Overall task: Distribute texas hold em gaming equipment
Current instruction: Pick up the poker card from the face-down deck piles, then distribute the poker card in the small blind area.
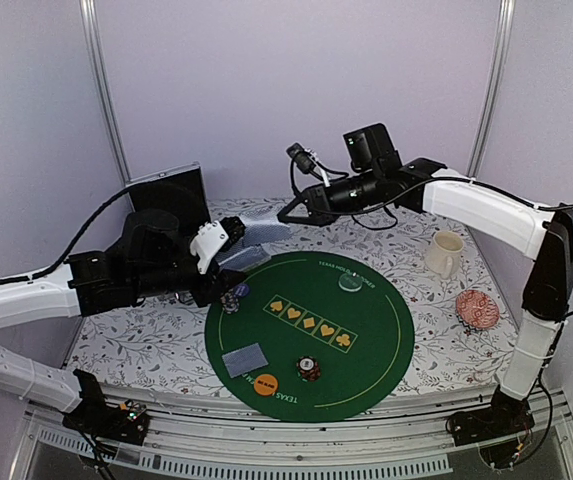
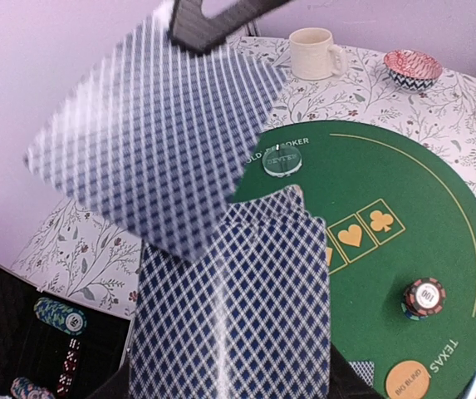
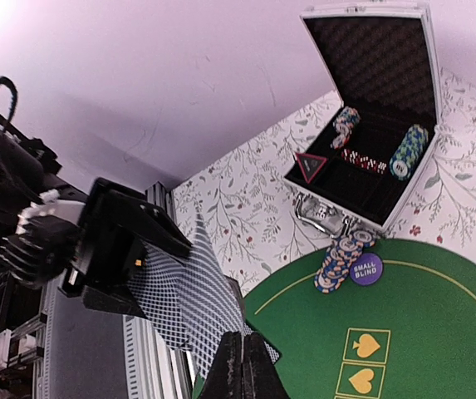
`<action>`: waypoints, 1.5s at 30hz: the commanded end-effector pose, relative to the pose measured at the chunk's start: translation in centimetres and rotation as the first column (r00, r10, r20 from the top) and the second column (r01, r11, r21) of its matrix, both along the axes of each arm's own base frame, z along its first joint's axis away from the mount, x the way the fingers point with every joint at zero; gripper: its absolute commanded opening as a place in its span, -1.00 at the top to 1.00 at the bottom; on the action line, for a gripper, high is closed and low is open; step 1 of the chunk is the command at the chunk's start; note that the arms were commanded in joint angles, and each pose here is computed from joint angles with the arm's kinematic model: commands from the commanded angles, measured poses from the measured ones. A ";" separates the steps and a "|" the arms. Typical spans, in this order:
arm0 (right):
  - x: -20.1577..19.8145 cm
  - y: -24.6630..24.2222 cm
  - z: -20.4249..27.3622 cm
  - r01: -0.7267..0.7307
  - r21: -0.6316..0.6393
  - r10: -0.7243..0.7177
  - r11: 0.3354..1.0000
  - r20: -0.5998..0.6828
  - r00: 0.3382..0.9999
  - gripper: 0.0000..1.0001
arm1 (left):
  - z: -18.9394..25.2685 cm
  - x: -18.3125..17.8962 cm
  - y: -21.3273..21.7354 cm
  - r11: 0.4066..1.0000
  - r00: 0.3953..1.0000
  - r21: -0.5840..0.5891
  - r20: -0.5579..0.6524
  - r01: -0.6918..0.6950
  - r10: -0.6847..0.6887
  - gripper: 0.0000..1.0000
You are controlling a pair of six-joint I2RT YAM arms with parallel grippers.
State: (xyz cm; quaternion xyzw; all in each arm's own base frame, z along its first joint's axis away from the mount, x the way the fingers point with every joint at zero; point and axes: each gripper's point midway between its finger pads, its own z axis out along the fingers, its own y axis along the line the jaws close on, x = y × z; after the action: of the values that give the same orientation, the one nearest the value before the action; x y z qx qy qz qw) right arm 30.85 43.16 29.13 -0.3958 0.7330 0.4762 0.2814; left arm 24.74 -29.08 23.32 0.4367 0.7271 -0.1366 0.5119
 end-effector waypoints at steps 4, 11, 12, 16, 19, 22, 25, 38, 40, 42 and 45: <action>3.2 -3.0 6.0 0.093 0.201 -0.113 0.975 0.092 0.989 0.96 | 1.0 0.0 -0.5 0.999 0.999 -0.029 0.032 0.016 -0.015 0.04; 11.0 -2.0 -4.8 0.362 0.163 -0.302 0.918 -0.305 0.903 0.97 | 1.4 0.0 -0.3 0.999 0.999 -0.036 0.042 0.006 -0.004 0.04; 11.4 -1.4 -6.4 0.377 0.155 -0.300 0.913 -0.372 0.879 0.97 | 1.5 0.0 -0.2 0.999 0.999 -0.038 0.044 0.006 -0.004 0.04; 13.1 0.1 -11.6 0.452 0.113 -0.342 0.885 -0.501 0.795 0.97 | 1.5 0.0 -0.3 0.999 0.999 -0.039 0.042 0.008 -0.007 0.04; 13.5 1.3 -14.5 0.480 0.084 -0.358 0.873 -0.558 0.749 0.96 | 1.5 -0.1 -0.3 0.999 0.999 -0.039 0.040 0.010 -0.008 0.04; 13.1 2.6 -16.6 0.479 0.059 -0.351 0.876 -0.601 0.718 0.94 | 1.4 0.0 -0.3 0.999 0.999 -0.038 0.041 0.010 -0.008 0.04; 12.6 3.3 -17.7 0.467 0.045 -0.339 0.883 -0.625 0.703 0.87 | 1.4 -0.1 -0.3 0.999 0.999 -0.038 0.042 0.011 -0.010 0.04; 12.2 0.8 -13.6 0.531 0.020 -0.446 0.847 -0.516 0.731 -0.97 | 1.5 -0.2 -0.3 0.999 0.999 -0.041 0.042 0.018 -0.016 0.04; 12.4 -0.2 -11.5 0.546 0.014 -0.490 0.838 -0.421 0.763 -0.97 | 1.6 -0.2 -0.3 0.999 0.999 -0.042 0.042 0.019 -0.017 0.04; 12.7 -1.6 -9.2 0.576 -0.003 -0.549 0.817 -0.308 0.777 -0.97 | 1.6 -0.3 -0.3 0.999 0.999 -0.044 0.043 0.021 -0.019 0.03; 13.1 -4.1 -4.7 0.625 0.010 -0.621 0.781 -0.093 0.778 -0.97 | 1.7 -0.3 -0.4 0.999 0.999 -0.046 0.042 0.025 -0.023 0.03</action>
State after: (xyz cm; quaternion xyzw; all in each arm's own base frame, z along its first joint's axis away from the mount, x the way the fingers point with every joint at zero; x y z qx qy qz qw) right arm 42.86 42.54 16.72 -0.0530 0.8342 0.4797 0.2669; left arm 24.76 -29.20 23.58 0.4362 0.7239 -0.1390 0.5161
